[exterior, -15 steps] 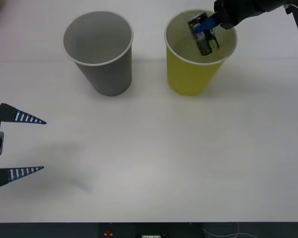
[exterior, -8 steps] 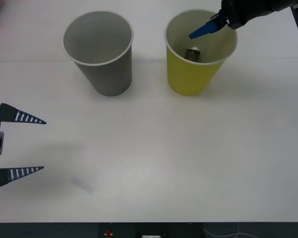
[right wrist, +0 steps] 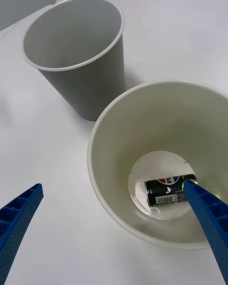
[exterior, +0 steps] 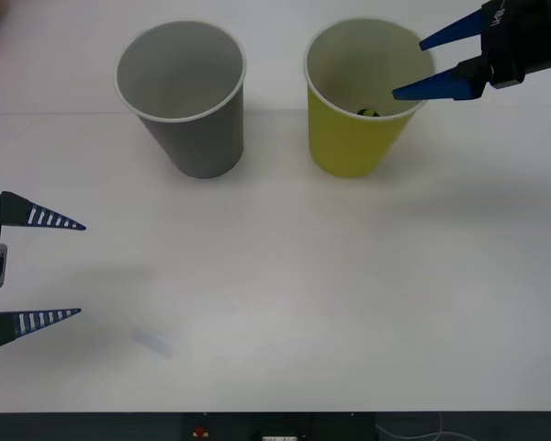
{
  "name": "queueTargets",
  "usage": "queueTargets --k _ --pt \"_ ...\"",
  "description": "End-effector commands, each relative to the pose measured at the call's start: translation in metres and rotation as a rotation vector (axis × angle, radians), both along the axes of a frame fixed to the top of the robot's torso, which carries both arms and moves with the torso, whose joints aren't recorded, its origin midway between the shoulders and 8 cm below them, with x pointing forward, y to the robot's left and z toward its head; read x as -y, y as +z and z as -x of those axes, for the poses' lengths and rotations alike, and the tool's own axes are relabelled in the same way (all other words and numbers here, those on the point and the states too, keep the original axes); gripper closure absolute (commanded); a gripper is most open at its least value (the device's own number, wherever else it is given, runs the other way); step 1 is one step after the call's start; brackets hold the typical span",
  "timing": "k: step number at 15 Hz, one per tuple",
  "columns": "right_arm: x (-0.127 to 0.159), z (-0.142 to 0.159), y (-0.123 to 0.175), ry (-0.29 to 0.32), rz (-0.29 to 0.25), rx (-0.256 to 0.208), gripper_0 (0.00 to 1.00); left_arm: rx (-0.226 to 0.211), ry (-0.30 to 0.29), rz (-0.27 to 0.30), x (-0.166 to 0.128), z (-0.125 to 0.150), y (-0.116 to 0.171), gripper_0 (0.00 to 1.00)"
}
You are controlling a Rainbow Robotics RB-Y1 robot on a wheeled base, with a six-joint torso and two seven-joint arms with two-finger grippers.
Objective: Put the can into the green bin and the plastic bottle into the gray bin
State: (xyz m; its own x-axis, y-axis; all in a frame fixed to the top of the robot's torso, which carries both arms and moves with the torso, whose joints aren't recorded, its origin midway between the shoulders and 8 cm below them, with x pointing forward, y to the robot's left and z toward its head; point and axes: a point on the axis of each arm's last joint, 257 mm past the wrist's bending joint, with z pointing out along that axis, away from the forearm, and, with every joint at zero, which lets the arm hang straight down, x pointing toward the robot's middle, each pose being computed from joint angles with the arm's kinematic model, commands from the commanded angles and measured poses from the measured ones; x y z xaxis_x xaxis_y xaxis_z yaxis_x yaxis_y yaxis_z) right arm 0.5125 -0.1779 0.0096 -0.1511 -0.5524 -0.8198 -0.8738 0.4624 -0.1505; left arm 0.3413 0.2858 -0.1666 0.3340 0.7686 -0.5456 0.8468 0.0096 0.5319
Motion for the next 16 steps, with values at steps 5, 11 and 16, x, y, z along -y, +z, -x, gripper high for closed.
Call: queueTargets --k 5,11,16 --pt "0.053 0.088 -0.030 0.197 0.026 0.080 0.00 0.000 0.000 0.000 0.000 0.000 0.000 0.00" --pt "0.101 0.150 -0.067 0.320 0.054 0.133 0.00 0.000 0.000 0.000 0.000 0.000 0.000 0.00" --pt "0.127 0.177 -0.105 0.376 0.107 0.195 0.00 0.000 0.000 0.000 0.000 0.000 0.000 0.00"
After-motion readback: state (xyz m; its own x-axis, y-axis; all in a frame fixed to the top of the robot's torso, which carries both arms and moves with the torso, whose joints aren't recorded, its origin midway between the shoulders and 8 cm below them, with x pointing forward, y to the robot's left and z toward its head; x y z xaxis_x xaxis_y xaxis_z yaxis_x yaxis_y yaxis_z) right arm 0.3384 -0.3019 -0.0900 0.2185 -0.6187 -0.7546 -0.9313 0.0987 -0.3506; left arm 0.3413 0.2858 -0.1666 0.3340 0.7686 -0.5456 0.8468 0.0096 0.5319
